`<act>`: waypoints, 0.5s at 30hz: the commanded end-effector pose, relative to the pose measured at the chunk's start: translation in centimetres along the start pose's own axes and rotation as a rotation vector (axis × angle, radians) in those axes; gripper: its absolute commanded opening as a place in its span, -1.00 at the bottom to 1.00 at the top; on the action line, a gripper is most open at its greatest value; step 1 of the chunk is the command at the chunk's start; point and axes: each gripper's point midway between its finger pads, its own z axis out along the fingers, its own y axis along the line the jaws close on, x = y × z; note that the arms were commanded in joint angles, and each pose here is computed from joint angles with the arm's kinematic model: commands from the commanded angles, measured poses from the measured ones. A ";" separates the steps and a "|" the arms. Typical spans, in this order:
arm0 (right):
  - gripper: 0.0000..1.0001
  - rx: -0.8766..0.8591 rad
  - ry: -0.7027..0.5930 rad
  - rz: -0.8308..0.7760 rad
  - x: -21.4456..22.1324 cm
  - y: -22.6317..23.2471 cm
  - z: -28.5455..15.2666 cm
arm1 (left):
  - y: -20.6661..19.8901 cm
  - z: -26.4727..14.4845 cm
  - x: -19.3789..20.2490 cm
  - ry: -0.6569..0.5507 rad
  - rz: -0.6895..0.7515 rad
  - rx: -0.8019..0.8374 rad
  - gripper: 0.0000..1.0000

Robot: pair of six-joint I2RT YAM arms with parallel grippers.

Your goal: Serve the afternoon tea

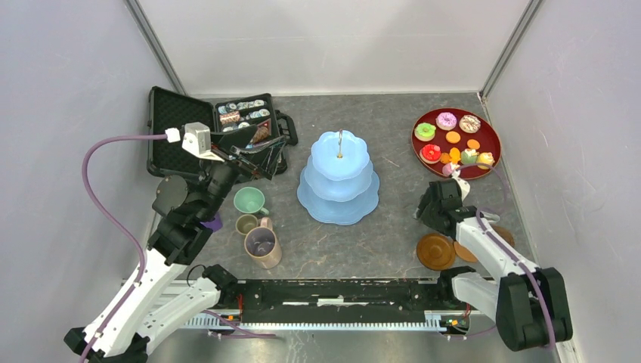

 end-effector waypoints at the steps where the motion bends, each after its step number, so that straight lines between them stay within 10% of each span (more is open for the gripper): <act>1: 0.41 -0.102 -0.064 0.041 -1.9 3.8 0.2 | 0.0 -0.1 -1.0 -0.032 0.017 -0.004 1.00; 15: 0.56 -0.382 -0.083 -0.326 -4.1 12.9 -0.4 | -0.3 -0.3 -1.0 -0.031 0.024 -0.001 1.00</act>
